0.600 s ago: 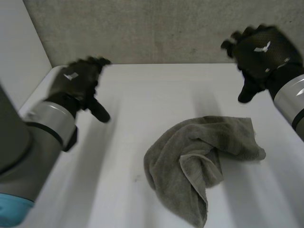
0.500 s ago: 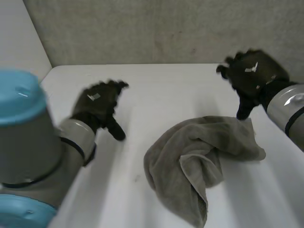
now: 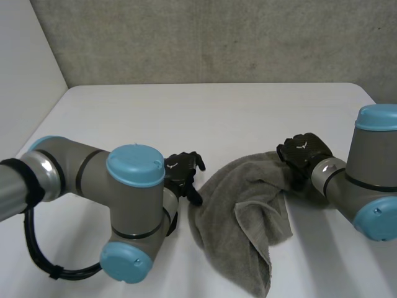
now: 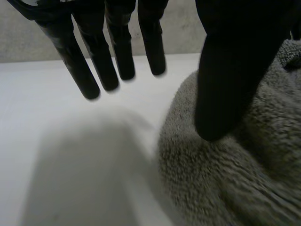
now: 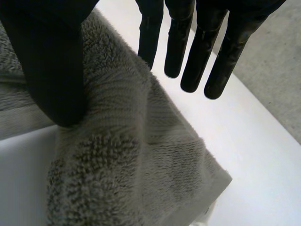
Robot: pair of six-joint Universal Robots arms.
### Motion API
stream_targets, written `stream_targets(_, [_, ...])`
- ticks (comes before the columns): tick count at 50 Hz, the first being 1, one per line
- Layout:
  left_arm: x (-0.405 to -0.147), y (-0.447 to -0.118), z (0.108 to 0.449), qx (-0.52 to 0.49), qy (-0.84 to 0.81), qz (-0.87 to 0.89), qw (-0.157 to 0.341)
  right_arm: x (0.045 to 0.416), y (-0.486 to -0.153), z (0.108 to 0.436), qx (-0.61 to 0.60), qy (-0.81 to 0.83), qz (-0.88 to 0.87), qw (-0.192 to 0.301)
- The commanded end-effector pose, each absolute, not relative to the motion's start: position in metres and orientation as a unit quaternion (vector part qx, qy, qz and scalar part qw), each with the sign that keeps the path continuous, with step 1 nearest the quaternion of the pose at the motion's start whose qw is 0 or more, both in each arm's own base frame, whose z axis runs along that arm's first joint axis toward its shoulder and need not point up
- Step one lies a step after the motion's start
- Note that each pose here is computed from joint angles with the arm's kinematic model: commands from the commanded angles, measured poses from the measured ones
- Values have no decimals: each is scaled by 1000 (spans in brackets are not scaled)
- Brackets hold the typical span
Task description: Fold the towel.
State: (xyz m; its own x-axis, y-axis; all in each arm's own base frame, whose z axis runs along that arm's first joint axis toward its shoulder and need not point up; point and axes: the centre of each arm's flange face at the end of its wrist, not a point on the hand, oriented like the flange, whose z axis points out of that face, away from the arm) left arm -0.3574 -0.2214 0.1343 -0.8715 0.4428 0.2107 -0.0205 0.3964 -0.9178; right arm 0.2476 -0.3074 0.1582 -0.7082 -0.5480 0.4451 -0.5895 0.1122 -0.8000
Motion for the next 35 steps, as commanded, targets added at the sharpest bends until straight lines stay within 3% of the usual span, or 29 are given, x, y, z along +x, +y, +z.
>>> stream_targets(1, [-367,-223,119,-145,-798,533,241,252,-316,156,376,-736,563,20])
stream_targets(17, [-364,-209,143,-155,-796,525,259,253,-315,151,383,-736,557,22])
stream_targets(35, [-371,-196,108,-185,-821,481,248,257,-327,152,383,-728,569,25])
